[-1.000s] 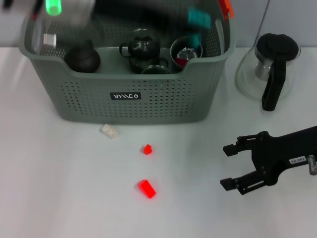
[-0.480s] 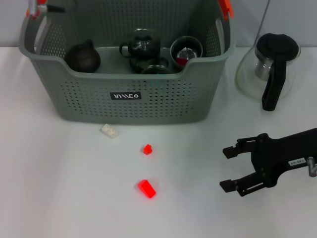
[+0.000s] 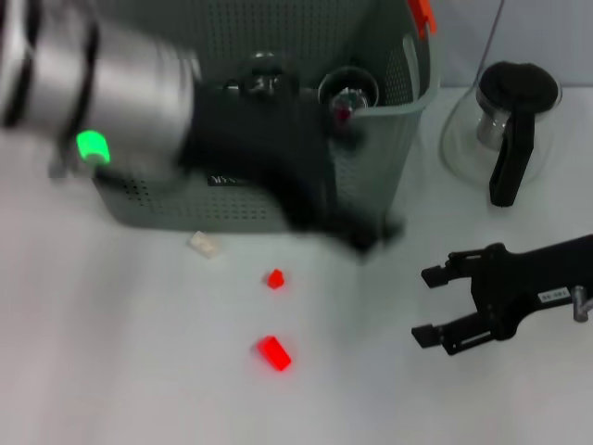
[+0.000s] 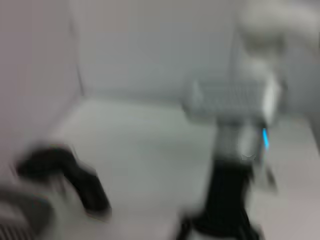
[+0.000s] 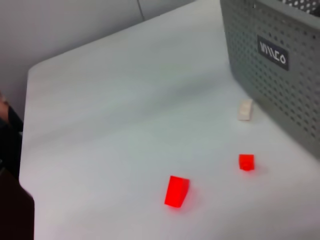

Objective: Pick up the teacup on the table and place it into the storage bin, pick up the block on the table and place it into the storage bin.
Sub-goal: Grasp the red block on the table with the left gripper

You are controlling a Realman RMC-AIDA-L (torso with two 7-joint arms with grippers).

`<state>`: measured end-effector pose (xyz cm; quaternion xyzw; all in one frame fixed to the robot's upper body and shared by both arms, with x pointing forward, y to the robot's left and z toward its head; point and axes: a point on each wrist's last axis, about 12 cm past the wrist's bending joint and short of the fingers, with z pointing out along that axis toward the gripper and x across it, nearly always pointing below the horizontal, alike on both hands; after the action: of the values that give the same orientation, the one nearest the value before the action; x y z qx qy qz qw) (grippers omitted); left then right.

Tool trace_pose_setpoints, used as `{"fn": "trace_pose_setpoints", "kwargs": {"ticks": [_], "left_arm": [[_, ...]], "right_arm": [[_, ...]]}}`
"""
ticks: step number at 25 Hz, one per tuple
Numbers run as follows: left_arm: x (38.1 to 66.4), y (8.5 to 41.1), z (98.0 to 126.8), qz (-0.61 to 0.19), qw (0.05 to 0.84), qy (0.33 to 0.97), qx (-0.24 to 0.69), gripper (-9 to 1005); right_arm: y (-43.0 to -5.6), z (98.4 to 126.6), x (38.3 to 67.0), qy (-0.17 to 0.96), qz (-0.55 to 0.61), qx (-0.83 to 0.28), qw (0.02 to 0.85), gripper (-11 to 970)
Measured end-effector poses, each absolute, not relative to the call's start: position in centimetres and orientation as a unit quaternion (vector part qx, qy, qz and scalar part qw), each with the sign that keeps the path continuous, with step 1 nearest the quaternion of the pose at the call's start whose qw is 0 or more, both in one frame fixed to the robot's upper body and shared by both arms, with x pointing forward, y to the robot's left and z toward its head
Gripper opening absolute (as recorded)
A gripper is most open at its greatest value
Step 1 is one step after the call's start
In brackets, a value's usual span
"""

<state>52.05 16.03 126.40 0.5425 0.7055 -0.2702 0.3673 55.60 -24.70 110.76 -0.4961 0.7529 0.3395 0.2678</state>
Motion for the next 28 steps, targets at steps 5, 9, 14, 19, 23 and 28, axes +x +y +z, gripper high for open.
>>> {"fn": "trace_pose_setpoints", "kwargs": {"ticks": [5, 9, 14, 19, 23, 28], "left_arm": [[50.0, 13.8, 122.2, -0.187, 0.262, 0.756, 0.57, 957], [50.5, 12.4, 119.1, -0.113, 0.181, 0.818, 0.534, 949], [50.9, 10.3, 116.0, -0.038, 0.134, 0.852, 0.505, 939], [51.1, 8.9, 114.1, -0.021, 0.114, 0.867, 0.484, 929], [51.3, 8.6, 113.5, -0.022, 0.117, 0.876, 0.467, 921], [51.5, 8.5, 112.6, -0.023, 0.119, 0.881, 0.458, 917]], "right_arm": [[-24.7, 110.6, 55.7, 0.761, 0.337, -0.488, 0.263, 947], [-24.8, 110.5, 55.8, 0.765, 0.336, -0.483, 0.262, 946], [-25.0, 110.5, 55.9, 0.768, 0.336, -0.478, 0.263, 946], [-25.0, 110.5, 56.0, 0.769, 0.331, -0.477, 0.267, 946], [-25.0, 110.4, 56.2, 0.769, 0.327, -0.478, 0.27, 946], [-24.9, 110.4, 56.2, 0.769, 0.325, -0.479, 0.27, 946]]}}
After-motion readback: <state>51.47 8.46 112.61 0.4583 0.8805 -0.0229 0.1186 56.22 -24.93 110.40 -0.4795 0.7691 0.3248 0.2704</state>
